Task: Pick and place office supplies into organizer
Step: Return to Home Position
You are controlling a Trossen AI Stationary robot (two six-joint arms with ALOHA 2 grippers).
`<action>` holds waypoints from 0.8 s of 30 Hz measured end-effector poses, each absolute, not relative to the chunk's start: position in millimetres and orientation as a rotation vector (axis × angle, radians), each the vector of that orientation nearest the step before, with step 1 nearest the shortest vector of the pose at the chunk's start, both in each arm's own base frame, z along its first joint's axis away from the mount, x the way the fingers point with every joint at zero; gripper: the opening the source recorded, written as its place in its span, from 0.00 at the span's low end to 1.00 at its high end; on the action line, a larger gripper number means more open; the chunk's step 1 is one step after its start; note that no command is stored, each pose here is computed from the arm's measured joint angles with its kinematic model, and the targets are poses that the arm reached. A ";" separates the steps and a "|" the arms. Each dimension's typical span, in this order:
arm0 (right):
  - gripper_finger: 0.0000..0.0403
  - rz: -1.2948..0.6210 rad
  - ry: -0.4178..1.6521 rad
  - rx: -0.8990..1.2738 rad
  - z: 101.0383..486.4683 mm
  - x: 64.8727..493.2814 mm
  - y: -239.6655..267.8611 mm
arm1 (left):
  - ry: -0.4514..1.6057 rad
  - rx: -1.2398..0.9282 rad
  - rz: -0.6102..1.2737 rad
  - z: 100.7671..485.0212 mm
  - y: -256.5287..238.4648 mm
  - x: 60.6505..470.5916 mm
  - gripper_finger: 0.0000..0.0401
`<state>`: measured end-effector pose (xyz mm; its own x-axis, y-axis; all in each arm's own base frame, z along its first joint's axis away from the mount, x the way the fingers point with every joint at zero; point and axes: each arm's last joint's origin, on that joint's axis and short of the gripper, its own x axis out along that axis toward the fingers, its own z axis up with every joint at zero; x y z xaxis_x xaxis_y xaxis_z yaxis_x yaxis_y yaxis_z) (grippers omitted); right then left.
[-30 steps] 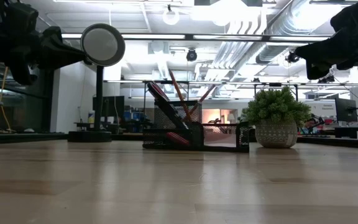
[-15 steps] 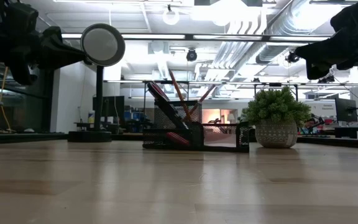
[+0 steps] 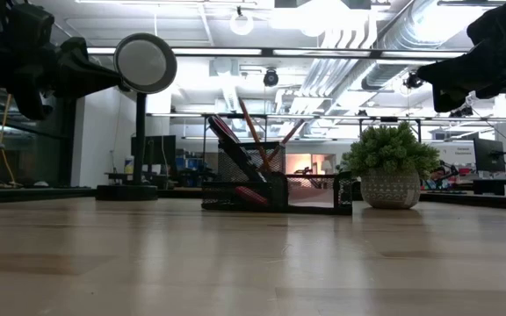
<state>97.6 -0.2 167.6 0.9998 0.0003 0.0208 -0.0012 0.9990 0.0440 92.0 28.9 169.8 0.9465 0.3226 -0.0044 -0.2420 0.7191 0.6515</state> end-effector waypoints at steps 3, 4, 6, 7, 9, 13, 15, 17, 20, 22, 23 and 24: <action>0.02 0.001 -0.021 0.044 167.6 97.5 -0.2 | 0.121 0.702 0.313 169.8 28.9 92.0 0.07; 0.02 0.000 -0.021 0.044 167.6 97.6 -0.2 | 0.120 0.702 0.313 169.8 28.9 92.0 0.07; 0.01 0.001 -0.021 0.044 167.6 97.6 -0.2 | 0.121 0.702 0.313 169.8 29.0 92.0 0.07; 0.01 0.000 -0.021 0.044 167.7 97.5 -0.2 | 0.121 0.702 0.313 169.8 28.9 92.0 0.07; 0.01 0.001 -0.021 0.044 167.6 97.6 -0.2 | 0.121 0.702 0.313 169.8 29.0 92.0 0.07; 0.00 0.001 -0.021 0.044 167.6 97.6 -0.2 | 0.121 0.702 0.313 169.8 28.9 92.0 0.07; 0.00 0.001 -0.021 0.044 167.6 97.6 -0.2 | 0.121 0.702 0.313 169.8 28.9 92.0 0.07; 0.01 0.001 -0.021 0.044 167.6 97.5 -0.2 | 0.121 0.702 0.313 169.8 28.9 92.0 0.07; 0.01 0.001 -0.021 0.044 167.6 97.6 -0.2 | 0.121 0.702 0.313 169.8 29.0 92.0 0.07; 0.01 0.001 -0.020 0.044 167.6 97.6 -0.2 | 0.121 0.702 0.313 169.8 28.9 92.0 0.07; 0.00 0.000 -0.020 0.044 167.6 97.6 -0.2 | 0.120 0.703 0.313 169.8 28.9 92.0 0.07; 0.00 0.001 -0.021 0.044 167.6 97.6 -0.2 | 0.121 0.702 0.313 169.8 28.9 92.0 0.07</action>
<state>97.6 -0.2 167.6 0.9998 0.0005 0.0207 -0.0014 0.9990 0.0440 92.0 28.9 169.8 0.9465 0.3226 -0.0043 -0.2421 0.7189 0.6515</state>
